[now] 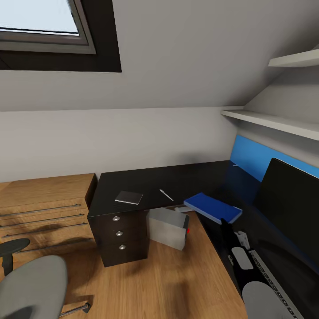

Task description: In the bedroom, organize the workspace by keeping the computer under the desk, ensuring the monitor is on the desk, placing the keyboard on the desk next to the monitor, placing the mouse on the desk next to the keyboard, moving the folder from the swivel chair onto the desk next to the mouse, stacking the notebook on top of the folder with the pen on top of the notebook, and positioning the swivel chair next to the desk.

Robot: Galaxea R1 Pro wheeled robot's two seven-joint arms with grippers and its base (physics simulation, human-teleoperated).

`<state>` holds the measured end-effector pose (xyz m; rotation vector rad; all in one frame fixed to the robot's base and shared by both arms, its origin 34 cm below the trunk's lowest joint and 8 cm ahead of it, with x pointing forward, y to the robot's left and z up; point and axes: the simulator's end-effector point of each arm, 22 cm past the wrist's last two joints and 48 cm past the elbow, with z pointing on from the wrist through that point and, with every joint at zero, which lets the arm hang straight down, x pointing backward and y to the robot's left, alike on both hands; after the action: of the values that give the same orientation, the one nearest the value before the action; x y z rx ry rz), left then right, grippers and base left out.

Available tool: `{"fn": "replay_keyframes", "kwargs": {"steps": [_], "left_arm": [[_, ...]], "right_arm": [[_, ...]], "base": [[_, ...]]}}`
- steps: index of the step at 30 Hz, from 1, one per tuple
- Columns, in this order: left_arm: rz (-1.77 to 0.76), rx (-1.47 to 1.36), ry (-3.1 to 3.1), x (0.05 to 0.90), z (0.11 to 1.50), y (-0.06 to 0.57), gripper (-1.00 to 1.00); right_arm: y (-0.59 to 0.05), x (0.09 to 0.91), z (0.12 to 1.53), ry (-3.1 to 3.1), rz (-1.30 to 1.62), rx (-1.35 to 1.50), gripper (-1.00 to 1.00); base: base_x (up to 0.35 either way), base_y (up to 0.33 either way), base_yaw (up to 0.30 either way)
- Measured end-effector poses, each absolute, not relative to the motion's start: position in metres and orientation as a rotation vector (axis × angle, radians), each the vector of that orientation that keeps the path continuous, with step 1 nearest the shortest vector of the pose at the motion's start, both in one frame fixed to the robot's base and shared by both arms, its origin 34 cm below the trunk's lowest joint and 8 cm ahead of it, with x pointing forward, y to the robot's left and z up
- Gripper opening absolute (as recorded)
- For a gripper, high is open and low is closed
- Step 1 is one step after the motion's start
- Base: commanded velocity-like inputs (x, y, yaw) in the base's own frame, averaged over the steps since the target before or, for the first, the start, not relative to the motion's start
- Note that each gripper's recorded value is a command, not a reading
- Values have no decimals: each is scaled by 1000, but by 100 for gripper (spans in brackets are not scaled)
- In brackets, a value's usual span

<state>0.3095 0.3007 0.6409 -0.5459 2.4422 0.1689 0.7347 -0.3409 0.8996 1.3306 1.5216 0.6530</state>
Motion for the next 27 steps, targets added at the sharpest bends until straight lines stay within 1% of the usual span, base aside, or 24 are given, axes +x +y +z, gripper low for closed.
{"fn": "replay_keyframes", "kwargs": {"steps": [27], "left_arm": [[167,-545,2442,310,641,300,100]], "right_arm": [[-348,737,906,1494,679,1318,-100]], "base": [[0,0,0]]}}
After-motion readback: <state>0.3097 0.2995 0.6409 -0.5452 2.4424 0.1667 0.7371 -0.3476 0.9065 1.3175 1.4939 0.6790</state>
